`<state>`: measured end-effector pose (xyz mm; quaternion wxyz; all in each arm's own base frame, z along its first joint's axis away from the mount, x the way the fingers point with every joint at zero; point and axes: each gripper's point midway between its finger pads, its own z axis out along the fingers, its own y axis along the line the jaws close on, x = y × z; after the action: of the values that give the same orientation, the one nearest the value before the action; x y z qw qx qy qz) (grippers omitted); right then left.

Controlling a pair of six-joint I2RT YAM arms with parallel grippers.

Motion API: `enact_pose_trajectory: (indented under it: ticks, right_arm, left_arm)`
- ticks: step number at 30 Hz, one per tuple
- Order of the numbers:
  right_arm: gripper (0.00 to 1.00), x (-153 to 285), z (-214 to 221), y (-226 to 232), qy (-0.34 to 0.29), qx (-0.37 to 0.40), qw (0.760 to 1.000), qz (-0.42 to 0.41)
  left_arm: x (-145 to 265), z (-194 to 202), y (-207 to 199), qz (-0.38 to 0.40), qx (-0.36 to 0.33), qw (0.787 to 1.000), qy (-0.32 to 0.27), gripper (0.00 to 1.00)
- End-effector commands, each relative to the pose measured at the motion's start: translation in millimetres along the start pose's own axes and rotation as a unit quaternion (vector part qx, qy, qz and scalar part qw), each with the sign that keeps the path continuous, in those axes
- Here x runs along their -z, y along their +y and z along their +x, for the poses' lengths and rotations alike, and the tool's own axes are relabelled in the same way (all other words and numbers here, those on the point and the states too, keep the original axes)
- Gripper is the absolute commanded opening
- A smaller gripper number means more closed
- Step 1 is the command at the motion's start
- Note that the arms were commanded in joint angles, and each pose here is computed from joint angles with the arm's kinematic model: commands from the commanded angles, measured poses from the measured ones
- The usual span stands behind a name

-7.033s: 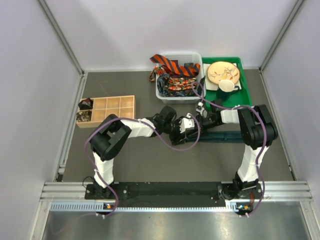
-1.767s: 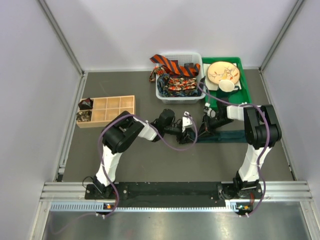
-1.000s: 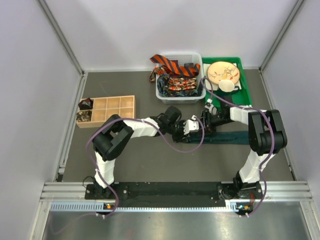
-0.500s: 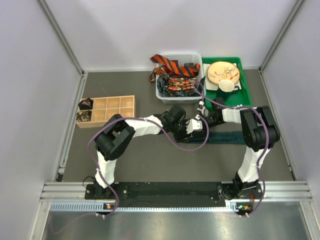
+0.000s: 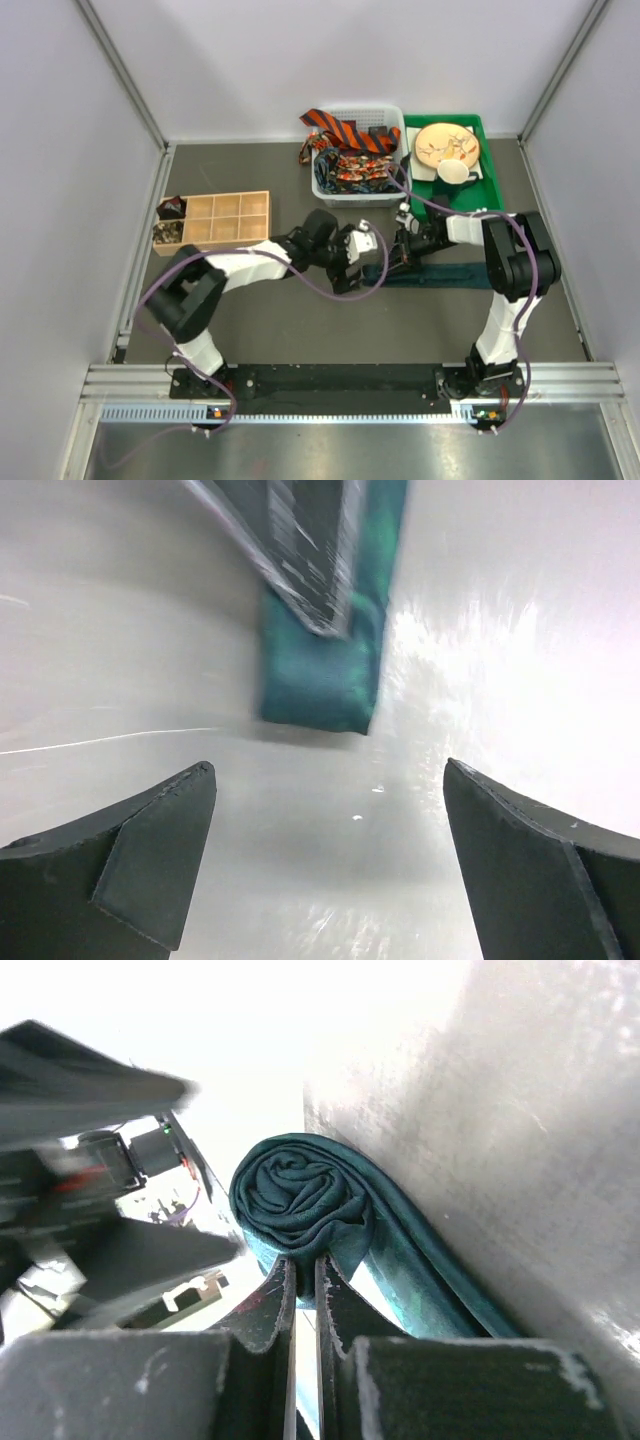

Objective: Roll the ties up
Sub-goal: Roll the tie at the center of the board.

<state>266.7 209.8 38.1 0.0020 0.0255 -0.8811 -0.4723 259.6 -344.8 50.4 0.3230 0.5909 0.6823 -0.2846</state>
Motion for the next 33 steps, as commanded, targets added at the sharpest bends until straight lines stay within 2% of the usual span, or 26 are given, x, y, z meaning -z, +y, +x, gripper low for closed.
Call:
enact_pose_trajectory:
  ticks: [1,2,3,5,6,8,10,13,20,21,25,30,33]
  right_arm:
    - [0.0,0,-4,-42,-0.009,0.035,0.995,0.098]
    - [0.0,2,-5,-44,-0.012,0.036,0.994,0.1]
    - [0.0,3,-5,-46,-0.012,0.036,0.994,0.104]
    - [0.0,6,-8,-48,-0.015,0.035,0.993,0.11]
    - [0.0,8,-10,-51,-0.016,0.034,0.993,0.112]
    - [0.0,11,-13,-53,-0.02,0.031,0.992,0.117]
    - [0.0,14,-15,-56,-0.022,0.031,0.992,0.124]
    - [0.0,14,-15,-58,-0.018,0.029,0.991,0.13]
    - [0.0,19,-14,-62,-0.02,0.03,0.988,0.15]
    - [0.0,19,-13,-62,-0.019,0.029,0.988,0.15]
    - [0.0,20,-13,-65,-0.017,0.03,0.987,0.155]
    - [0.0,21,-14,-70,-0.014,0.031,0.985,0.17]
    - [0.0,23,-14,-74,-0.014,0.028,0.982,0.184]
  left_arm:
    - [54,-99,18,-0.078,-0.016,0.98,-0.184,0.99]
    - [53,-99,10,-0.059,0.025,0.979,-0.195,0.99]
    - [47,-89,-3,-0.012,0.036,0.983,-0.181,0.99]
    - [44,-97,-27,0.094,0.005,0.98,-0.173,0.99]
    - [34,-86,-27,0.111,0.026,0.982,-0.15,0.99]
    - [33,-86,-21,0.097,0.038,0.976,-0.19,0.99]
    - [30,-84,-12,0.046,-0.007,0.968,-0.246,0.99]
    - [12,-76,-1,0.029,-0.015,0.963,-0.266,0.99]
    - [-24,-62,4,0.048,-0.038,0.964,-0.257,0.98]
    - [-28,-66,7,0.039,-0.041,0.965,-0.258,0.93]
    - [-41,-67,11,0.031,-0.043,0.966,-0.253,0.85]
    - [-61,-57,2,0.045,-0.052,0.972,-0.224,0.81]
    - [-67,-50,0,0.049,-0.054,0.975,-0.211,0.74]
